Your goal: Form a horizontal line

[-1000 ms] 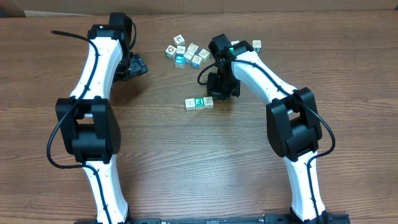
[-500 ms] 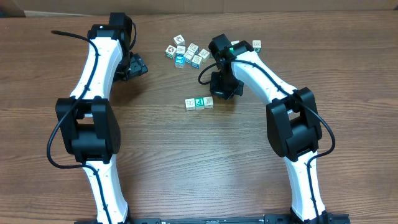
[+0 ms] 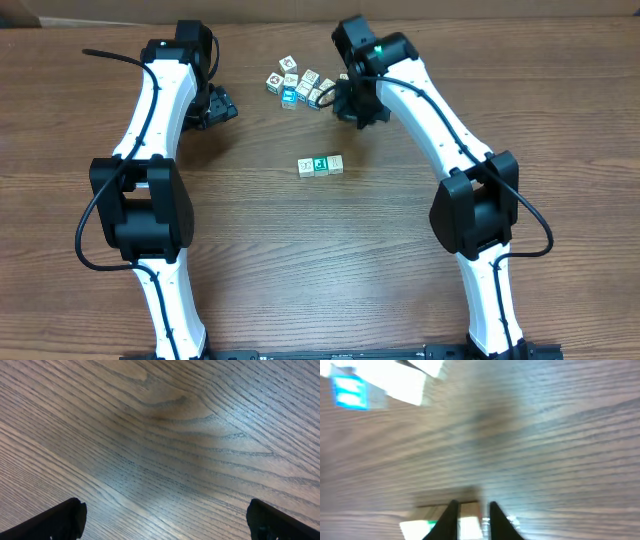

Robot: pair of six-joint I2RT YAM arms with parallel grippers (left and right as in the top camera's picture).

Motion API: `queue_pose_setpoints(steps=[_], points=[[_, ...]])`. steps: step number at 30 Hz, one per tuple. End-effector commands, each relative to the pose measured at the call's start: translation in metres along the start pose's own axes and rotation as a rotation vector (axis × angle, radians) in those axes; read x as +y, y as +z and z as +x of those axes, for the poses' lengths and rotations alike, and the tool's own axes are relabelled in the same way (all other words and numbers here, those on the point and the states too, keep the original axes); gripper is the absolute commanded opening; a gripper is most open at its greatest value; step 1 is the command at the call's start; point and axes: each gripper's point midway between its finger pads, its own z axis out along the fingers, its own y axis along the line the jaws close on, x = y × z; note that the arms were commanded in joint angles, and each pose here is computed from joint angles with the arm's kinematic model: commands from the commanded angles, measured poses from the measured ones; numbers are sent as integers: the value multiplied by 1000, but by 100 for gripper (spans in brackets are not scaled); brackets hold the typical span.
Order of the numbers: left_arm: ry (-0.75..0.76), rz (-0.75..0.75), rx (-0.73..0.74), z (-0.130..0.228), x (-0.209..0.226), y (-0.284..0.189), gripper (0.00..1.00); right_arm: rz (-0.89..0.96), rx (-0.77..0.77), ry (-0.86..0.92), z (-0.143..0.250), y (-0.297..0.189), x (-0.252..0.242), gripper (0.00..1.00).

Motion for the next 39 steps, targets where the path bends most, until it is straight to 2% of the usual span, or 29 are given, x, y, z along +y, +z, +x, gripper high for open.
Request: queue_pose_setpoints(steps=[1, 13, 19, 29, 39], points=[[-1, 14, -39, -7, -1, -14, 100, -78, 0, -57, 14, -15, 36, 6], [0, 14, -39, -7, -1, -14, 100, -127, 12, -162, 75, 4, 111, 4], [-1, 14, -39, -7, -1, -14, 100, -140, -21, -210, 98, 28, 136, 4], [1, 14, -39, -7, -2, -15, 100, -14, -106, -234, 107, 65, 120, 4], [1, 14, -39, -7, -2, -14, 100, 68, -146, -199, 102, 81, 96, 4]])
